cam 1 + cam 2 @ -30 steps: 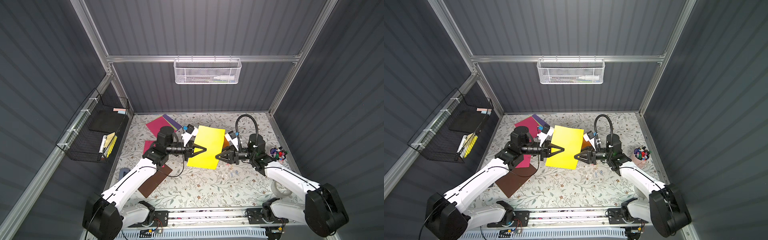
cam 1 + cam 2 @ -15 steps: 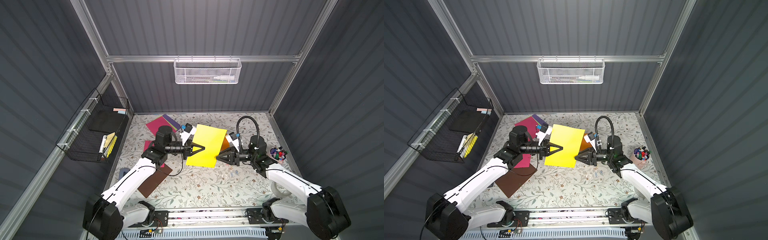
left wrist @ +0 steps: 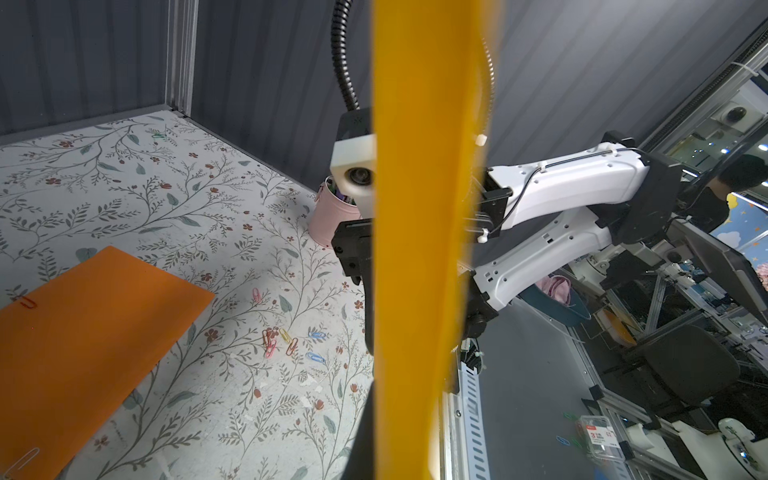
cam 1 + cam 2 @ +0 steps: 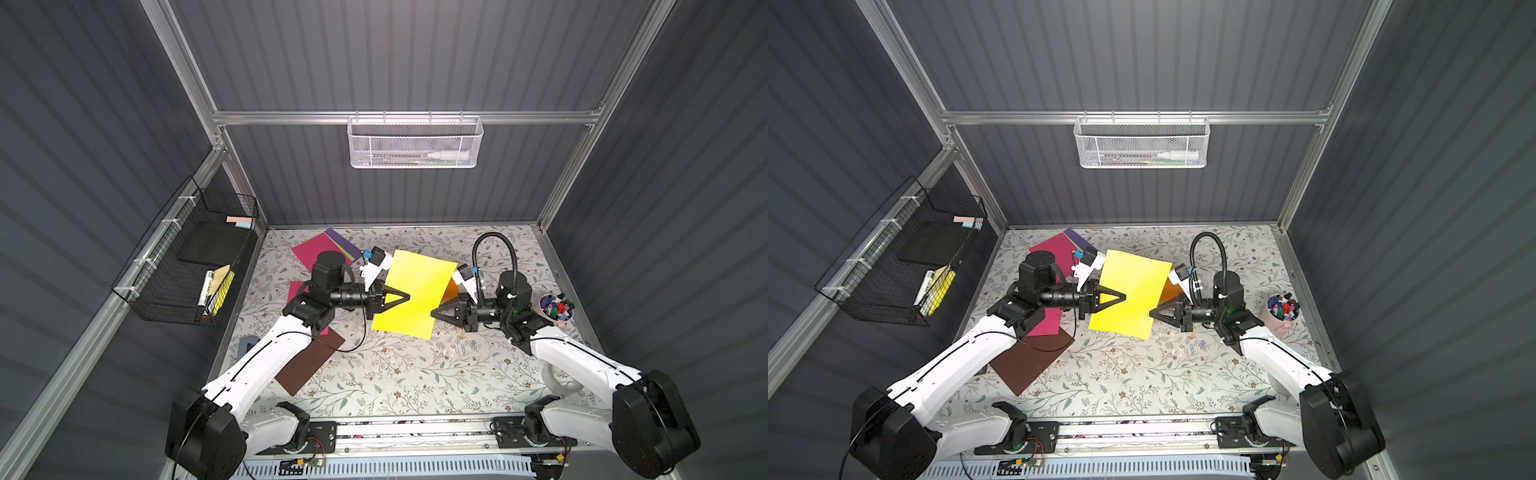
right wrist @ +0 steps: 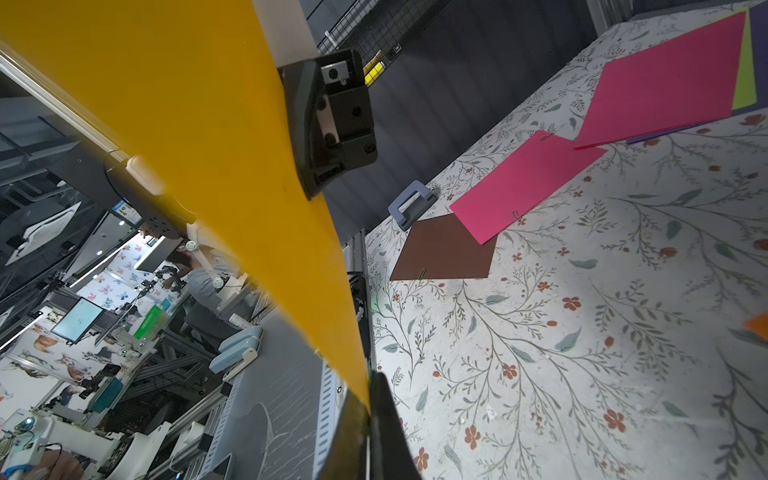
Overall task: Unclip the paperclips from the documents
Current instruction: Remove the paper clip from the document.
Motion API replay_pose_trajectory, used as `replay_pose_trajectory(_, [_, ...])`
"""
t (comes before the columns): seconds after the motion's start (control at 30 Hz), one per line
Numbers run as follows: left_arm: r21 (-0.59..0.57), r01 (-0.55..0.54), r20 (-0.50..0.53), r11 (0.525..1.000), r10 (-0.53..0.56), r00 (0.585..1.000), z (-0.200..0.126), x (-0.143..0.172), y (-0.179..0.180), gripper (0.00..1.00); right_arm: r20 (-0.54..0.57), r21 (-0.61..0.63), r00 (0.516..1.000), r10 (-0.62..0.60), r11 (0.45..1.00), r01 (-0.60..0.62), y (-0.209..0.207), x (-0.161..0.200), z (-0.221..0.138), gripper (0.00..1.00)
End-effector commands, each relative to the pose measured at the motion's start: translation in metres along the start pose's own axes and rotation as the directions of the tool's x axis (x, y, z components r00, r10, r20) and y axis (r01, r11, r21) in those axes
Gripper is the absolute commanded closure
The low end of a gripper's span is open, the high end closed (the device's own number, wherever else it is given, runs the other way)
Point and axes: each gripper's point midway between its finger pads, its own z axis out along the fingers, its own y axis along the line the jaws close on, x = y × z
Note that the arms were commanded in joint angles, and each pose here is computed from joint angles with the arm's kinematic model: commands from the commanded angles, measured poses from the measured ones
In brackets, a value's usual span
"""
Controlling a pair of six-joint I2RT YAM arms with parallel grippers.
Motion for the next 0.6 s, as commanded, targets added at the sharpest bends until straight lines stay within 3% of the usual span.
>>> replay_pose_trajectory(0.0, [-0.010,-0.039,0.007,0.999,0.039,0.999,-0.006,-0.011,-0.004,1.00,-0.001,0.016,1.000,-0.016,1.000,0.016,0.001,0.001,-0.003,1.00])
replay_pose_trajectory(0.47, [-0.059,-0.041,-0.025,0.997,0.039,0.999,-0.007,-0.008,0.012,1.00,0.008,0.057,1.000,-0.004,0.998,0.004,-0.006,-0.003,-0.016,0.98])
replay_pose_trajectory(0.57, [-0.054,-0.042,-0.025,0.998,0.040,0.999,-0.007,-0.008,0.012,1.00,0.010,0.064,1.000,0.004,0.998,-0.004,-0.008,-0.003,-0.017,0.92])
